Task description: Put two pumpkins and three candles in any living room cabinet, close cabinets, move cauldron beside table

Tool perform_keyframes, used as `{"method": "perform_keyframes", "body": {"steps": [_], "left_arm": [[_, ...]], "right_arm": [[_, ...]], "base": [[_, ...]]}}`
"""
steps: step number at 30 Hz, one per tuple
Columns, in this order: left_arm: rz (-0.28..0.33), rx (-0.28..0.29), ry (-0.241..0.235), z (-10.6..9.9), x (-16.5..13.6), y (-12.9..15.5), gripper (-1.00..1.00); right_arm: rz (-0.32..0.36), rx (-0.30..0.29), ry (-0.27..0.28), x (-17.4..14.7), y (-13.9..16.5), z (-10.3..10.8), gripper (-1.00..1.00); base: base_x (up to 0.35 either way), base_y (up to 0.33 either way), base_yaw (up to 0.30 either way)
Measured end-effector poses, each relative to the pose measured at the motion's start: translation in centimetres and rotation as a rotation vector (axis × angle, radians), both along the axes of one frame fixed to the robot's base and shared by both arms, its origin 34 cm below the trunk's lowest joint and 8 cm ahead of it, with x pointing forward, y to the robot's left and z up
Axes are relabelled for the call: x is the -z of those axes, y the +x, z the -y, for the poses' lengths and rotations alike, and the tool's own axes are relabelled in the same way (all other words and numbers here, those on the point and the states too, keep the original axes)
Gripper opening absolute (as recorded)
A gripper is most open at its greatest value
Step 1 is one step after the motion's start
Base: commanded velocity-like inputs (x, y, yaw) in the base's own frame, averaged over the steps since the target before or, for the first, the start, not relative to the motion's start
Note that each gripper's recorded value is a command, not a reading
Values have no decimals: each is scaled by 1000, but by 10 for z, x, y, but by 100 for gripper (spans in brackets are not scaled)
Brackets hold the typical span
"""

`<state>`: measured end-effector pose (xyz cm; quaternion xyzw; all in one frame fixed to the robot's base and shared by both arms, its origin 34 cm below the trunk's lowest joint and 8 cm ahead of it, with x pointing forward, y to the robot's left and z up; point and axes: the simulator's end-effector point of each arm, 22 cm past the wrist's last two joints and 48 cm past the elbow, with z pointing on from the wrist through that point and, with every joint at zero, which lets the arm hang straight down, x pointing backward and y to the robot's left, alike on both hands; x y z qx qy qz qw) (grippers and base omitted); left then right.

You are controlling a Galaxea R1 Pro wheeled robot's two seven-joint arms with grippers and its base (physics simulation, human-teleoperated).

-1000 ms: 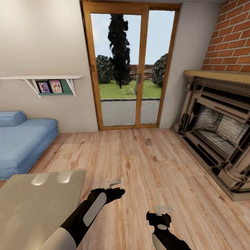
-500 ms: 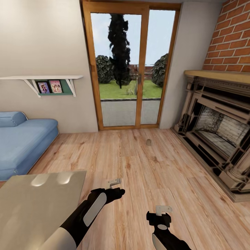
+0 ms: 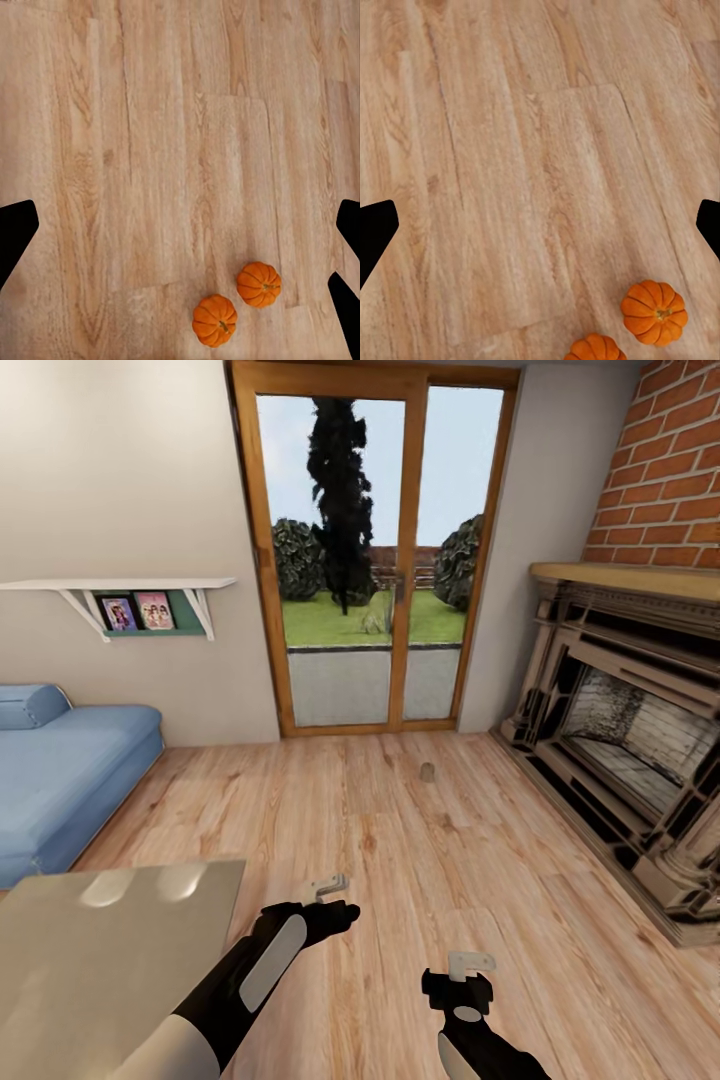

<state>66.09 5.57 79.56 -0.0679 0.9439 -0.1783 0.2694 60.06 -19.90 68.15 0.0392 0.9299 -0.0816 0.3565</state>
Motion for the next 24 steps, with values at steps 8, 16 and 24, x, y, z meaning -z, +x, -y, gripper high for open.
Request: {"method": "perform_keyframes", "body": {"steps": [8,16,24], "left_arm": [[0,-4,-2,-1,0,1,100],[1,-5,-2,-1,-1,1,100],[5,-5,-2,-1,-3,1,100]], "right_arm": [[1,0,0,0,0,0,100],[2,-7,8,0,1,-2,100],[5,-23,29,-1,2,-8,100]], "base": [[5,27,-27],[38,82,-135],[27,32,-255]]}}
